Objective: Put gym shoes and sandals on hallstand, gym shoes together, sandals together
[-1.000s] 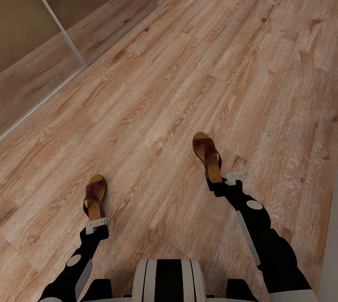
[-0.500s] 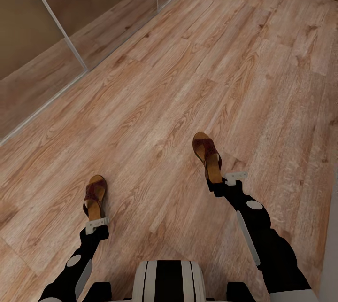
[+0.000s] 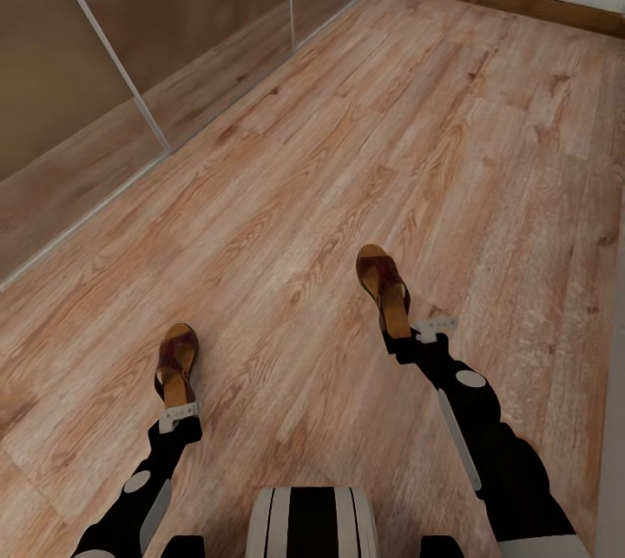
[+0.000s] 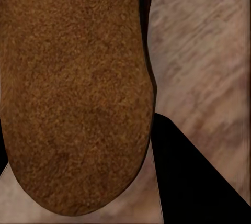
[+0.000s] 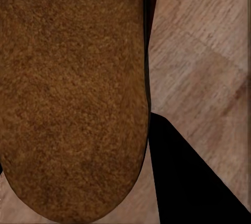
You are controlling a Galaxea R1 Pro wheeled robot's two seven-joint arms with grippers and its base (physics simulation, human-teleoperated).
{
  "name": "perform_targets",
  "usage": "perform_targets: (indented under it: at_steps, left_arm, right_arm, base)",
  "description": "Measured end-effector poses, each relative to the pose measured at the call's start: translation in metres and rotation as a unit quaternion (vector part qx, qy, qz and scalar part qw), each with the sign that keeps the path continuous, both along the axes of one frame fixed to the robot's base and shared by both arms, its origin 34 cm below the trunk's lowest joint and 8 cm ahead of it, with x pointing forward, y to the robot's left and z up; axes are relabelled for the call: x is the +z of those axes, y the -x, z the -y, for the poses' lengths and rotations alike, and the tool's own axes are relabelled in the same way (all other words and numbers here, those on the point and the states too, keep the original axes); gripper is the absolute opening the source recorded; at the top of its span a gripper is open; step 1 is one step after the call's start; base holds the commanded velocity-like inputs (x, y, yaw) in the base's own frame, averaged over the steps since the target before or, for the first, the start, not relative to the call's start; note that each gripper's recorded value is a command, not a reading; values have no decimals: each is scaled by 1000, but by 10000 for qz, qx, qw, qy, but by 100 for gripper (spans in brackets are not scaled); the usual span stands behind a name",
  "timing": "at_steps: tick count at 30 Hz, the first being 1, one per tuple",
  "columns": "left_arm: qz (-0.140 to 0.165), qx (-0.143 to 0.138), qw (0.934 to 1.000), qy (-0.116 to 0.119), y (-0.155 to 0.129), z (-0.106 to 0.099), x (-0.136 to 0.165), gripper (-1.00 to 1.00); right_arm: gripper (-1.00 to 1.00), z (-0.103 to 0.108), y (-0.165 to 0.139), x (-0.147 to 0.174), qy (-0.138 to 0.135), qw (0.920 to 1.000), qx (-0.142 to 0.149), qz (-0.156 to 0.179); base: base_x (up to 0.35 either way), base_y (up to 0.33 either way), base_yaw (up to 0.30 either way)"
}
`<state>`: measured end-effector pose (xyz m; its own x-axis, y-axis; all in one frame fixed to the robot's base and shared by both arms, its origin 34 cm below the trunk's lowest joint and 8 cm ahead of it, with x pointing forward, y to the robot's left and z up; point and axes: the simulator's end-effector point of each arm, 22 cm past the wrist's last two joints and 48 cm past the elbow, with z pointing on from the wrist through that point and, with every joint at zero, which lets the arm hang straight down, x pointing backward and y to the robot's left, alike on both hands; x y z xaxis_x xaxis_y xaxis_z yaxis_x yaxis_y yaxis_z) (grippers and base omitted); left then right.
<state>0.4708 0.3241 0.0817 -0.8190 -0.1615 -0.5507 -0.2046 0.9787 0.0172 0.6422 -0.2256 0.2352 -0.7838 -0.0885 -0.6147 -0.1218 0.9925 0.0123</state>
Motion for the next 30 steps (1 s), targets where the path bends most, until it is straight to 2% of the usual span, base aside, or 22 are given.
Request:
perform_targets:
  at_steps: [22,30]
  left_arm:
    - [446,1,9990,-7,-35,-1,39,-100]
    - [673,-108,9977,56,-54,11,58,-100]
  right_arm:
    - [-100,1,-22,55,20,9989,-8,466]
    - [-100,2,-30,83,4,9973,-26,738]
  base:
    - [0,0,0]
    - [0,0,0]
